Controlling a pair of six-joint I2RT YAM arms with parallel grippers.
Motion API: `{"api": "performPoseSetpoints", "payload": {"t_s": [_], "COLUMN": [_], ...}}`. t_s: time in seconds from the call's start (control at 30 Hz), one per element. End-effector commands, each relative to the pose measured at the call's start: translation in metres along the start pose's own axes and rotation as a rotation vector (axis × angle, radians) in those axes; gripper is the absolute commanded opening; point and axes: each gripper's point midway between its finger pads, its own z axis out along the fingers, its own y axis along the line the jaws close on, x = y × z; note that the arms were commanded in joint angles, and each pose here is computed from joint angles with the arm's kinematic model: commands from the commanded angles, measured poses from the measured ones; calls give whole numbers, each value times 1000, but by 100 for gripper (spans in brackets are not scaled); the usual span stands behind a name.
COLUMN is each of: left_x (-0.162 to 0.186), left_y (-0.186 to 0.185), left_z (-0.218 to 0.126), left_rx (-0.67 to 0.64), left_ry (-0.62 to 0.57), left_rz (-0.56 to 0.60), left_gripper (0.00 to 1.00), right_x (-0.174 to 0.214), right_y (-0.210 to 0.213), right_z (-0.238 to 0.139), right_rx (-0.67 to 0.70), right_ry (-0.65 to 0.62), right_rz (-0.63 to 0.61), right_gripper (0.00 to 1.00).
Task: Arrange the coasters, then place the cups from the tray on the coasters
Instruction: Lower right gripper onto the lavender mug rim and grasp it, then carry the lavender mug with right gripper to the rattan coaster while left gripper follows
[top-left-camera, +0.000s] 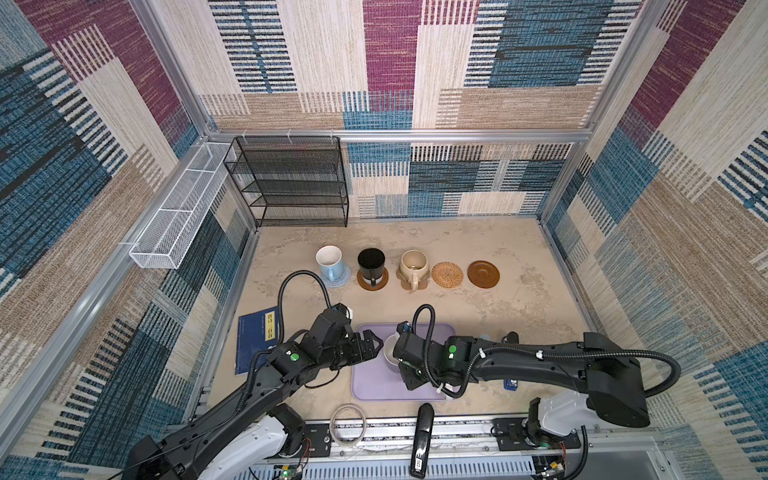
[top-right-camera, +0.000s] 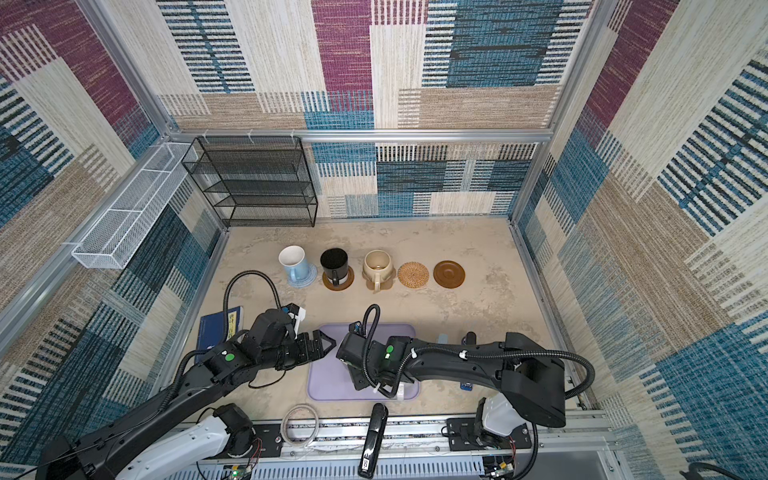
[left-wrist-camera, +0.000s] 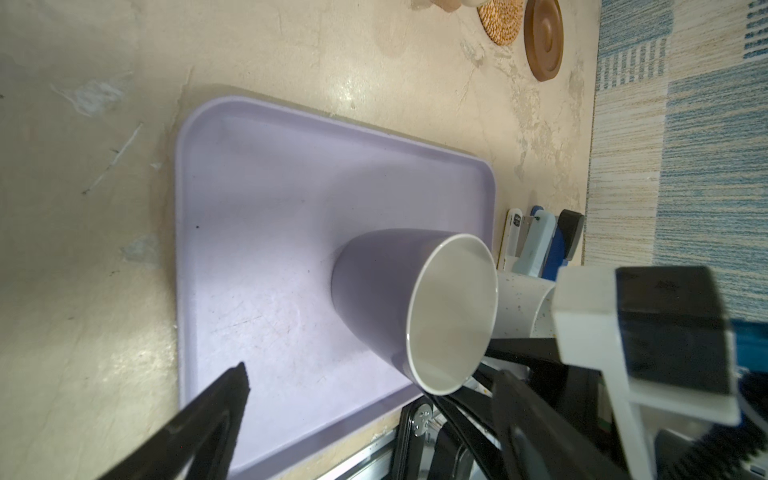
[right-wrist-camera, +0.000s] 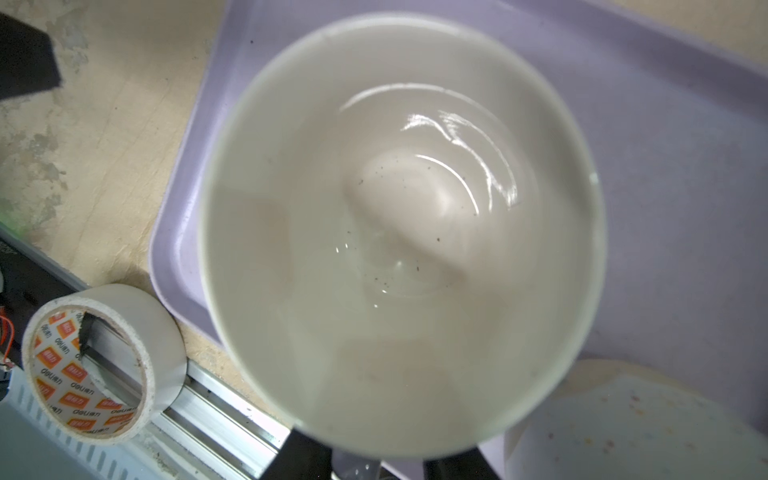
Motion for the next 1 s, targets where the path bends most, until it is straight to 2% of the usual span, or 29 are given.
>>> {"api": "performPoseSetpoints", "payload": {"t_s": [0.0, 0.1, 0.13, 0.17, 0.37, 0.7, 0.97], "left_x": [-1, -1, -1, -1, 1, 6, -2], "left_y": [8, 10, 10, 9, 8, 8, 1], "left_z": [0, 2, 2, 2, 2, 3, -4], "left_rx": [-33, -37, -35, -31, 3, 34, 68], "left_ry": [-16, -17, -18, -18, -33, -28, -76], "left_rz": [3, 22, 28, 35, 18, 6, 9], "left_gripper": [94, 92, 92, 100, 100, 100, 100], "right_x": [-17, -22, -23, -23, -29, -37, -47], "right_y": [3, -4, -4, -3, 3, 18, 21], "right_z": [4, 10, 12, 14, 22, 37, 26], "right_rx": [7, 75, 84, 86, 70, 34, -1], "right_ry": [-54, -59, -57, -54, -69, -58, -94], "right_rz": [-12, -21, -28, -32, -61, -109, -99], "right_gripper": [34, 32, 32, 32, 30, 13, 3]}}
